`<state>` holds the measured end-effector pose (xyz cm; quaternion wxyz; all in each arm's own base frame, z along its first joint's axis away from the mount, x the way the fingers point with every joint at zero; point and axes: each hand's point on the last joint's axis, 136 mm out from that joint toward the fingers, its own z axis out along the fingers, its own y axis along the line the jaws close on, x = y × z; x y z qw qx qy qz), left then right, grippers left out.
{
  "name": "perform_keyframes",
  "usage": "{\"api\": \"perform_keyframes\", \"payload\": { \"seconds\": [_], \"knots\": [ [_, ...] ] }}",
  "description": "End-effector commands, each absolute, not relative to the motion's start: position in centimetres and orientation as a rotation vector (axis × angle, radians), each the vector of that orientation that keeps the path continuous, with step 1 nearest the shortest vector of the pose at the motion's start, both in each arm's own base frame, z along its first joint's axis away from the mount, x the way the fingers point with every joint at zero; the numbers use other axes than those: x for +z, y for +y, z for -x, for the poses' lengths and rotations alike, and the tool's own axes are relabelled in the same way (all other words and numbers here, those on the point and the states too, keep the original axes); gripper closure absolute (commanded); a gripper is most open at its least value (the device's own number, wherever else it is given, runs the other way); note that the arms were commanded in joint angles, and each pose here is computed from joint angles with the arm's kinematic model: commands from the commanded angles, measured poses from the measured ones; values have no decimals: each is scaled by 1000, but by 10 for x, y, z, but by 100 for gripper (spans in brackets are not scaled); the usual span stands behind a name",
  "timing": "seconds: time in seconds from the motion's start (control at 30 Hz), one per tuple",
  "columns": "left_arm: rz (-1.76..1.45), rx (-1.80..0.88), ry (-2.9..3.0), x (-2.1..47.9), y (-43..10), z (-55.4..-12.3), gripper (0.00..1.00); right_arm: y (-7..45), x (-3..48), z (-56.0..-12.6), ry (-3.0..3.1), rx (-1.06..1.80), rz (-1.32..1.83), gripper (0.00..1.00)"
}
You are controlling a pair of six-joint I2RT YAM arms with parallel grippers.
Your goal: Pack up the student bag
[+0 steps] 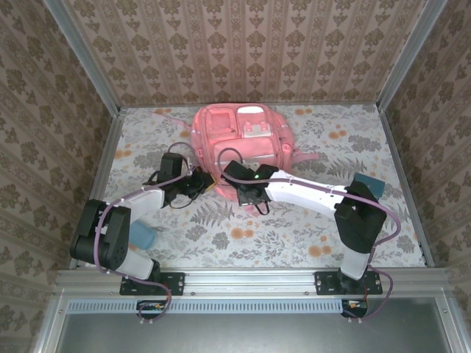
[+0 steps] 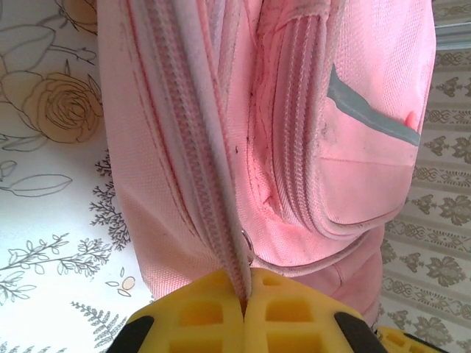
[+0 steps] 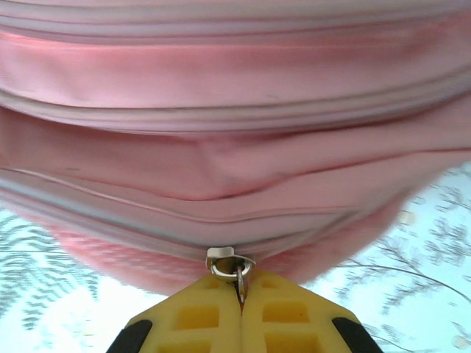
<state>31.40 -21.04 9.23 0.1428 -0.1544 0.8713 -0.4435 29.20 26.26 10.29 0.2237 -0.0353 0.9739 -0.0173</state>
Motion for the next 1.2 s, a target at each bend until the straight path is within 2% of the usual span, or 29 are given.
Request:
{"api": "perform_keyframes", "payload": {
  "seconds": [0.0, 0.13, 0.23, 0.27, 0.37, 0.47, 0.6, 0.87, 1.17],
  "knots": [
    [475, -1165, 2492, 82, -190, -327, 100, 203, 108, -279, 2726, -265, 56, 100],
    [494, -1146, 2479, 84, -180, -332, 100, 185, 106, -289, 2728, -268, -9, 100],
    [505, -1132, 2466, 90, -171, -335, 100, 216, 110, -293, 2725, -64, 93, 100],
    [502, -1131, 2462, 93, -169, -335, 97, 232, 112, -293, 2721, 34, 145, 100],
    [525, -1093, 2445, 104, -152, -335, 77, 286, 125, -289, 2693, 322, 286, 100],
    [559, -1037, 2423, 117, -133, -328, 54, 332, 142, -290, 2637, 526, 375, 100],
    [587, -1015, 2401, 129, -123, -313, 42, 376, 154, -301, 2584, 703, 424, 100],
    [611, -1214, 2336, 148, -139, -295, 39, 414, 147, -306, 2586, 805, 487, 100],
    [659, -1306, 2367, 134, -158, -296, 48, 418, 134, -300, 2610, 812, 496, 100]
  ]
}}
